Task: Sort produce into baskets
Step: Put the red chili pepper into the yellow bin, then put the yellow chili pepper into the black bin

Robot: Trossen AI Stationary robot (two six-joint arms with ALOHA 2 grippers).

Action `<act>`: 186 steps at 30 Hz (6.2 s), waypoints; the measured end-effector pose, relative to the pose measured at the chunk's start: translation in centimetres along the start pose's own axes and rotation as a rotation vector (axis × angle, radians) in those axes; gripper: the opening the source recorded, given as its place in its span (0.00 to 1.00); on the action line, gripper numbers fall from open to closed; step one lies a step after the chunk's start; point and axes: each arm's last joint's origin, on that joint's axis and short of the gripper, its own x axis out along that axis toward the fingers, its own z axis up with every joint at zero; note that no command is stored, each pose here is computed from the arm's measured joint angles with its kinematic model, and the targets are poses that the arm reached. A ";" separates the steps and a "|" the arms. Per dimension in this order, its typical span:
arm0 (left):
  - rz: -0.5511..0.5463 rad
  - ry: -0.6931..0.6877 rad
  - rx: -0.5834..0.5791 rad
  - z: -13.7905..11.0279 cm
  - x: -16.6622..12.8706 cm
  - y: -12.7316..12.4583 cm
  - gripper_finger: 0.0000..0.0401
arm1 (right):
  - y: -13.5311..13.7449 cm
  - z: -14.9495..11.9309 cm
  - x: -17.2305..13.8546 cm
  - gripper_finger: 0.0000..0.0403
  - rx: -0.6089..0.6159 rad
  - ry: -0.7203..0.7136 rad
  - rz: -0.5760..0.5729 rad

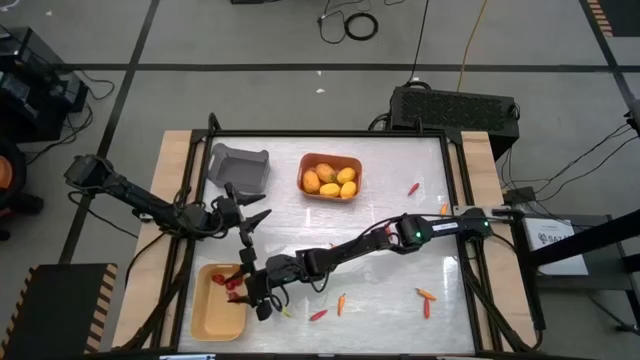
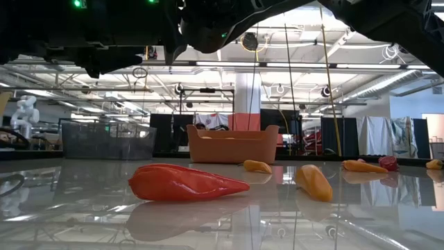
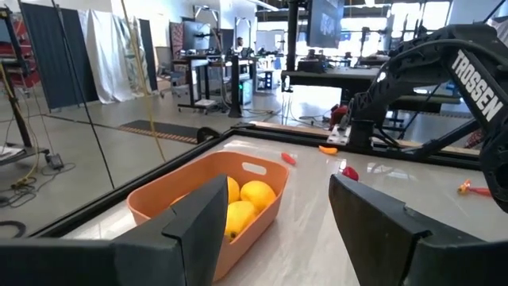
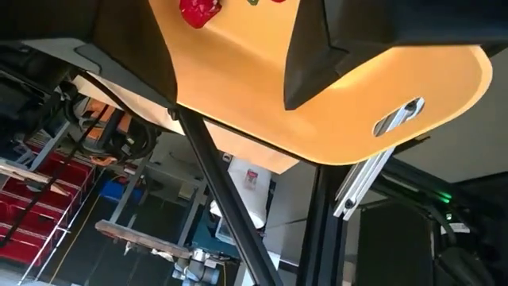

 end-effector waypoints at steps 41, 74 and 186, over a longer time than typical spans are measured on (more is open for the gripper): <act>-0.005 0.005 -0.004 -0.1 0.0 0.0 0.57 | -4.5 5.5 -17.8 0.58 0.226 1.623 -0.300; -0.032 0.012 -0.024 -0.1 0.0 -0.1 0.57 | -2.4 -0.6 -39.4 0.58 0.299 1.449 -0.227; -0.030 0.012 -0.014 -0.1 0.0 -0.1 0.57 | -0.3 -3.1 1.0 0.45 0.180 -0.117 -0.112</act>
